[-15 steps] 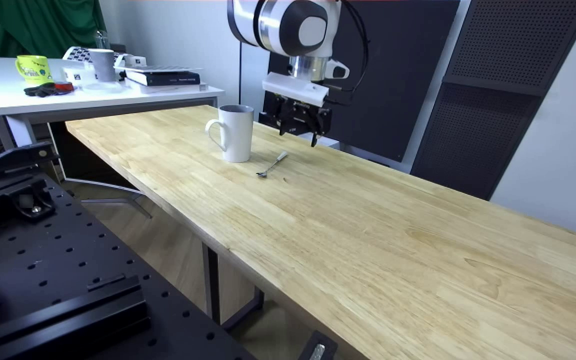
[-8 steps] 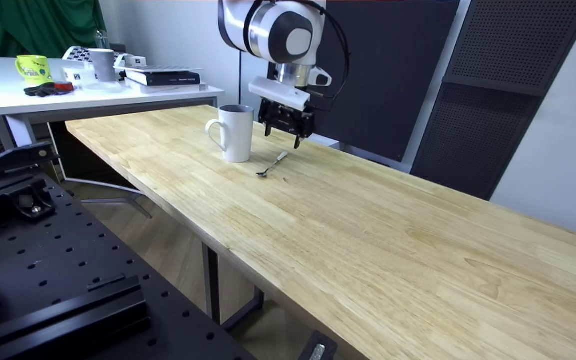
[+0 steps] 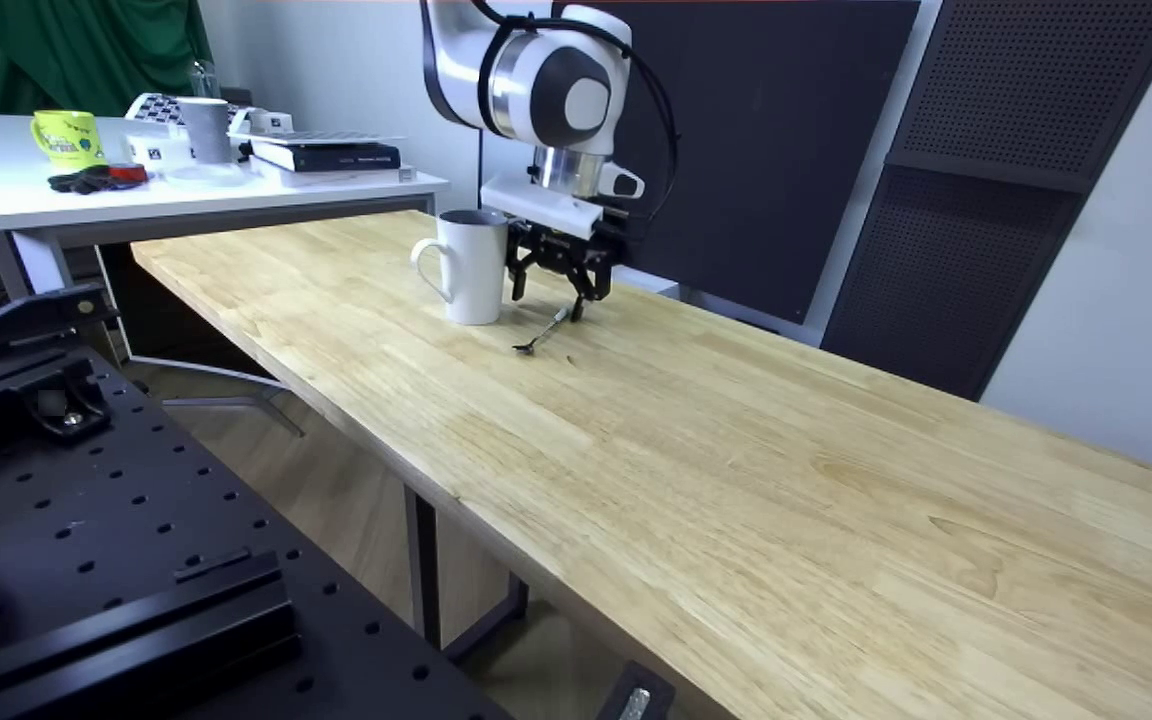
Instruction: Put the spoon in the mug
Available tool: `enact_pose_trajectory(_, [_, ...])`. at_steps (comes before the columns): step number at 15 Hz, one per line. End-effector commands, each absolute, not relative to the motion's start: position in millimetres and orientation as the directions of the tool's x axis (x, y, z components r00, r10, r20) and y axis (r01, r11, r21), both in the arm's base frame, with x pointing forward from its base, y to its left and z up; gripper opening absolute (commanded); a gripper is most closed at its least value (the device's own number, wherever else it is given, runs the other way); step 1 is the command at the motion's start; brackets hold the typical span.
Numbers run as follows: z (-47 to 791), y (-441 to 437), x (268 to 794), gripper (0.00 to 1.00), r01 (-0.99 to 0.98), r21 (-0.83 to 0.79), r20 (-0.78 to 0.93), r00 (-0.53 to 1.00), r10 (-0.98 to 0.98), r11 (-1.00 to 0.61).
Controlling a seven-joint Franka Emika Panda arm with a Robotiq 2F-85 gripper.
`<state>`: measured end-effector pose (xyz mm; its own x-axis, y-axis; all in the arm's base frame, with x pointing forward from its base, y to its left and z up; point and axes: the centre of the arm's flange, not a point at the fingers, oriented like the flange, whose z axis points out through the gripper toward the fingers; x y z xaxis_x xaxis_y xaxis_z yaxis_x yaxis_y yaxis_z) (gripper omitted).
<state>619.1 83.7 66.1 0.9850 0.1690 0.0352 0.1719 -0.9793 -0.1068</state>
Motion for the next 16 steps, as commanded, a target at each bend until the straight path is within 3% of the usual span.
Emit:
enact_pose_trajectory(1, [60.4,83.7,631.4,1.0,0.153,-0.074,0.019,0.988,0.152,-0.986])
enact_pose_trajectory(16, [79.3,87.2,651.3,1.0,0.165,-0.042,0.021,0.986,0.164,-0.985])
